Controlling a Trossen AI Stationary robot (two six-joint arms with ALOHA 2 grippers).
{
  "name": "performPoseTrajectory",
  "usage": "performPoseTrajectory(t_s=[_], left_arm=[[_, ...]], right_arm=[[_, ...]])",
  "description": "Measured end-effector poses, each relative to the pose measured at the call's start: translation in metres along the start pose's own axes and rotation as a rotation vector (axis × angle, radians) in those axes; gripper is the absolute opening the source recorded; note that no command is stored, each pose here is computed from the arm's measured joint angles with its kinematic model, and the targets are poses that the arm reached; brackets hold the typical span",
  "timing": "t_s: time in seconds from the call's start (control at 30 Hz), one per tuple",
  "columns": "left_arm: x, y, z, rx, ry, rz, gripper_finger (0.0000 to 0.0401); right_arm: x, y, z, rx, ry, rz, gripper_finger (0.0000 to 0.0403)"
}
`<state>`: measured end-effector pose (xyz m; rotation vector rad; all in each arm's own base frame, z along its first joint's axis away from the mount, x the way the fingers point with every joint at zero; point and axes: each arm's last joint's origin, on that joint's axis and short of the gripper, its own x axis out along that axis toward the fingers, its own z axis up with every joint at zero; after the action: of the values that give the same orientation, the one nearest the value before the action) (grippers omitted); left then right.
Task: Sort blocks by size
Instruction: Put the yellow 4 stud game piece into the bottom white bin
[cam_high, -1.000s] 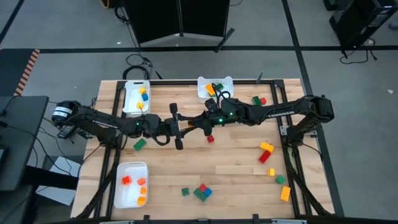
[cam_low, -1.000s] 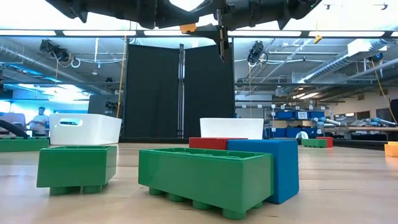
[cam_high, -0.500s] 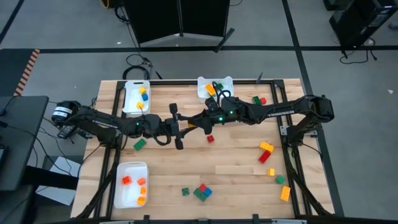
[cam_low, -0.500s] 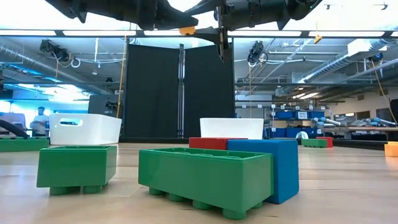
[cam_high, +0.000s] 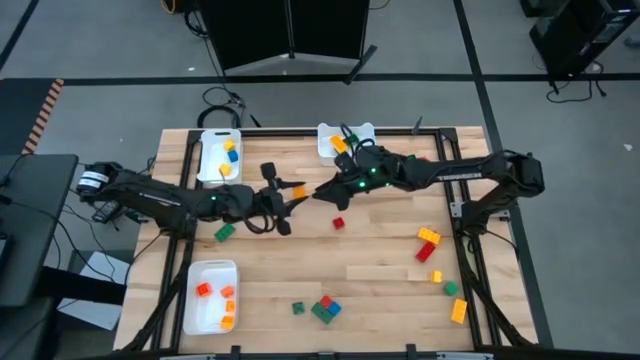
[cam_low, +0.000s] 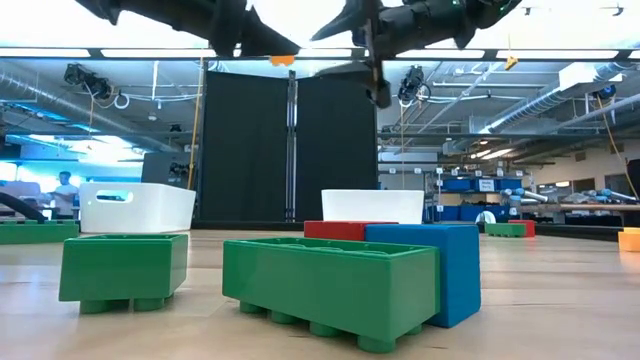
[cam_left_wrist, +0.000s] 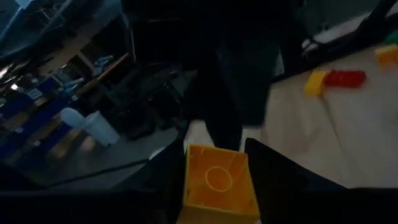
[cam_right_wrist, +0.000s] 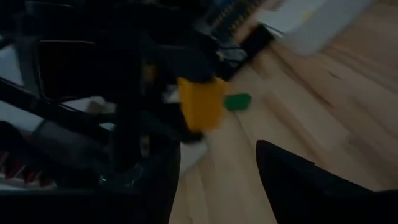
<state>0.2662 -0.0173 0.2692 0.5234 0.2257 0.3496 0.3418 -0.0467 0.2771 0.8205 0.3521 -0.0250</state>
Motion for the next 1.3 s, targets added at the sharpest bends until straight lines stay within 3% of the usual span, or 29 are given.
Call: performPoseTrajectory(t_s=[0.23,0.43,0.53,0.73,0.93,1.1,1.3], left_arm=[[-0.031,0.007,-0.004,-0.061,0.156,-0.005,0.0160],[-0.067,0.018,-0.010,-0.303,0.266,0.000,0.0161],[-0.083,0.022,-0.012,-0.413,0.336,-0.015,0.0161],[-0.107,0.038,0.003,-0.636,0.625,0.009,0.0161],[-0.118,0.042,0.018,-0.909,1.017,0.022,0.0161],[-0.118,0.027,0.019,-1.131,1.242,0.095,0.0161],[-0.122,-0.005,0.017,-1.234,1.399,0.187,0.0161]], right_arm=[[-0.036,0.003,-0.005,-0.037,0.099,-0.169,0.0217],[-0.060,0.000,-0.027,-0.065,0.138,-0.374,0.0217],[-0.064,-0.005,-0.038,-0.075,0.132,-0.418,0.0217],[-0.063,-0.021,-0.060,-0.058,0.184,-0.475,0.0217],[-0.061,-0.038,-0.079,-0.051,0.219,-0.502,0.0217],[-0.059,-0.045,-0.085,-0.054,0.189,-0.478,0.0217],[-0.058,-0.043,-0.081,-0.095,0.144,-0.460,0.0217]])
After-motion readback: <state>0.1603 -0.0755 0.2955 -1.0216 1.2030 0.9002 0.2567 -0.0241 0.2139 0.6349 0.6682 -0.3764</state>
